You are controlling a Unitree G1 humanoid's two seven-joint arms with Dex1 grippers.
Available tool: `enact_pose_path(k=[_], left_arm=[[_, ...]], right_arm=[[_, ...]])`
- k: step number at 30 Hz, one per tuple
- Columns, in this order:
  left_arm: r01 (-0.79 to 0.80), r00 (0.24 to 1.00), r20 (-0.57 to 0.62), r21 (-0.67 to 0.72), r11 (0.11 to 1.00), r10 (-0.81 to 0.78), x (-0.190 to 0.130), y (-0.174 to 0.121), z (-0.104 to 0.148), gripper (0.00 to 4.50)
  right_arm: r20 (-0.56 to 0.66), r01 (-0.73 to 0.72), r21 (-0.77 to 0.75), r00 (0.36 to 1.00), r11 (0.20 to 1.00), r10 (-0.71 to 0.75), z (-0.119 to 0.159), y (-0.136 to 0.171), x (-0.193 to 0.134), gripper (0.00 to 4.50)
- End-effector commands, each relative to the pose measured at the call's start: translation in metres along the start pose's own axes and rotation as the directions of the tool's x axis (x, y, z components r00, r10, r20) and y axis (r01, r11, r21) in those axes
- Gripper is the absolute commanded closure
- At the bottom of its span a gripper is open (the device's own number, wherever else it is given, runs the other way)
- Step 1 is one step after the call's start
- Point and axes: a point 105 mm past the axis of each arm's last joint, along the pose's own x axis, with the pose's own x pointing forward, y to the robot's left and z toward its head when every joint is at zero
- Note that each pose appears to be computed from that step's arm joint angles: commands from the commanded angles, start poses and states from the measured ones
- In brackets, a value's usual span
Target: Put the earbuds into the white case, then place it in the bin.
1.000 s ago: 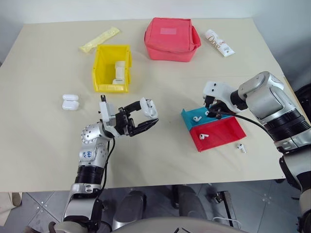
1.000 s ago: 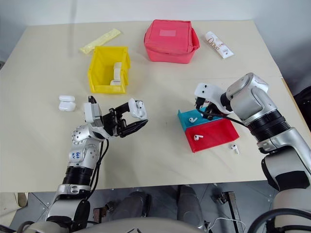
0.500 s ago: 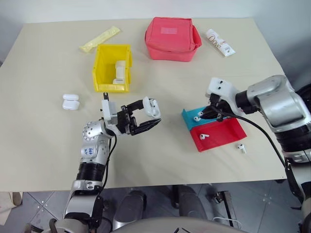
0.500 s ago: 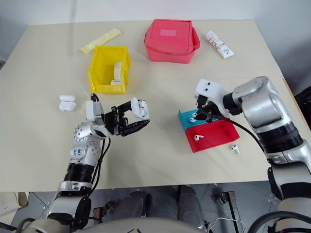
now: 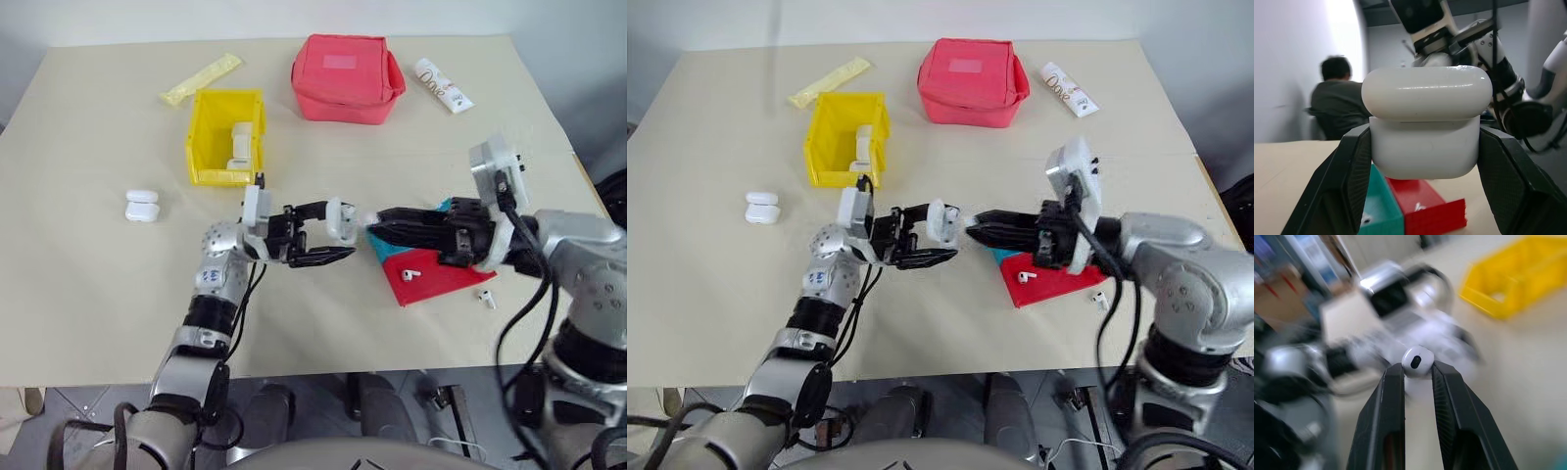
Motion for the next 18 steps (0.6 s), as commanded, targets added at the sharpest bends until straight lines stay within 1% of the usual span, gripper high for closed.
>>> enact_pose_path(k=[1,3,7,18], left_arm=[[0.051,0.999,0.011,0.004,0.999,-0.051,0.002,0.001,0.003,1.71],[0.074,0.997,0.014,-0.002,0.997,-0.073,0.005,0.001,0.003,1.71],[0.093,0.996,0.016,-0.001,0.996,-0.093,0.009,0.003,0.004,1.71],[0.068,0.998,0.008,0.017,0.998,-0.068,0.005,0.01,0.005,1.71]], right_arm=[[0.055,0.039,0.017,0.998,0.999,-0.04,0.005,0.006,0.002,4.05],[0.075,0.049,0.05,0.996,0.998,-0.053,0.003,0.007,0.005,4.05],[0.078,0.075,0.097,0.994,0.992,-0.083,-0.004,0.007,0.008,4.05],[0.067,0.119,0.113,0.99,0.986,-0.127,-0.005,0.007,0.004,4.05]])
